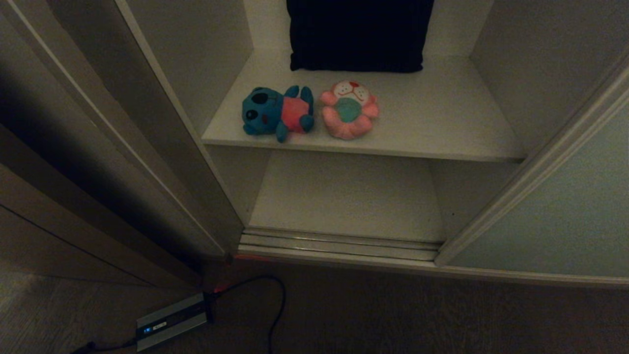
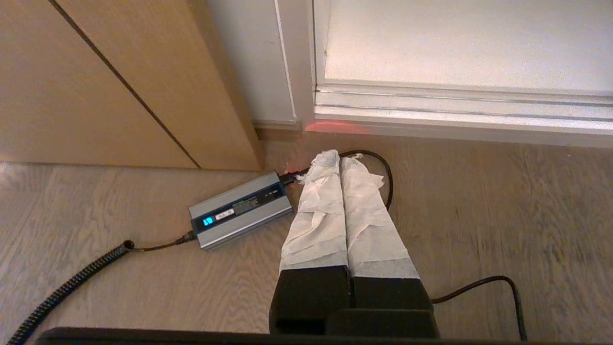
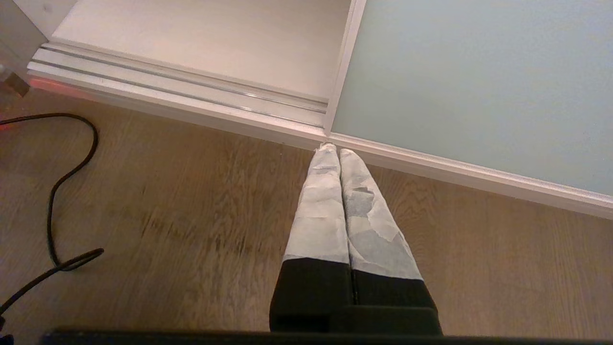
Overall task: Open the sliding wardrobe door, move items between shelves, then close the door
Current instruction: Close the door
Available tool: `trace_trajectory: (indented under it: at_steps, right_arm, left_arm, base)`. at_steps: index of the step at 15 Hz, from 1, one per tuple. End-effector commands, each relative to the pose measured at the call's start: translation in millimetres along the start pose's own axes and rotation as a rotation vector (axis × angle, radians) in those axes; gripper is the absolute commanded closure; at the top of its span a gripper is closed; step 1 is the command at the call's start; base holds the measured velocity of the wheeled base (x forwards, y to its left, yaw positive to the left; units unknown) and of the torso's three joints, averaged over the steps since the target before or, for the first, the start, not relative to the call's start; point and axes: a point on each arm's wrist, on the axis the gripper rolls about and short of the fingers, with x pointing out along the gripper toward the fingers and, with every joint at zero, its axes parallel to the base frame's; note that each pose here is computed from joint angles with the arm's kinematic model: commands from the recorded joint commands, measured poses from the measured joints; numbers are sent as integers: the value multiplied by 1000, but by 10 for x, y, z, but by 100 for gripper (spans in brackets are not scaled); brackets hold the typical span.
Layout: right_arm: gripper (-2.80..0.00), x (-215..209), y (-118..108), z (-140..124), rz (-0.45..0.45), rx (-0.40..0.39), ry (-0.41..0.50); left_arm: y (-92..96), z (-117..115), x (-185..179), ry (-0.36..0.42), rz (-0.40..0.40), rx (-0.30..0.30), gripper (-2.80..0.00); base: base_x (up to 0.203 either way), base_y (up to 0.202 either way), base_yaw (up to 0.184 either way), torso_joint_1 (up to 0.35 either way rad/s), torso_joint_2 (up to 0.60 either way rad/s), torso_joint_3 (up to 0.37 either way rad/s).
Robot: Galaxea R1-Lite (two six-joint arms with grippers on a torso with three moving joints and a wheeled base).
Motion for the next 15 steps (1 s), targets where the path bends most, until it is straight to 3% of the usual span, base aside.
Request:
trace_trajectory:
  at_steps: [1, 12, 14, 15]
  right_arm:
    - [0, -1, 0, -1, 0, -1, -1]
    - [0, -1, -6, -1, -27, -1, 0]
    - [0, -43, -16, 128, -37, -5, -32]
    - [0, -94, -28, 313, -40, 2, -67]
  left_arm:
    - [0, -4, 4, 9, -1, 0, 0]
    - [0, -3, 4, 7, -1, 0, 0]
    - [0, -3, 4, 7, -1, 0, 0]
    - [0, -3, 4, 7, -1, 0, 0]
  base:
    - [0, 0, 0, 0, 0, 0]
    - [0, 0, 0, 0, 0, 0]
    - [0, 0, 0, 0, 0, 0]
    - [0, 0, 0, 0, 0, 0]
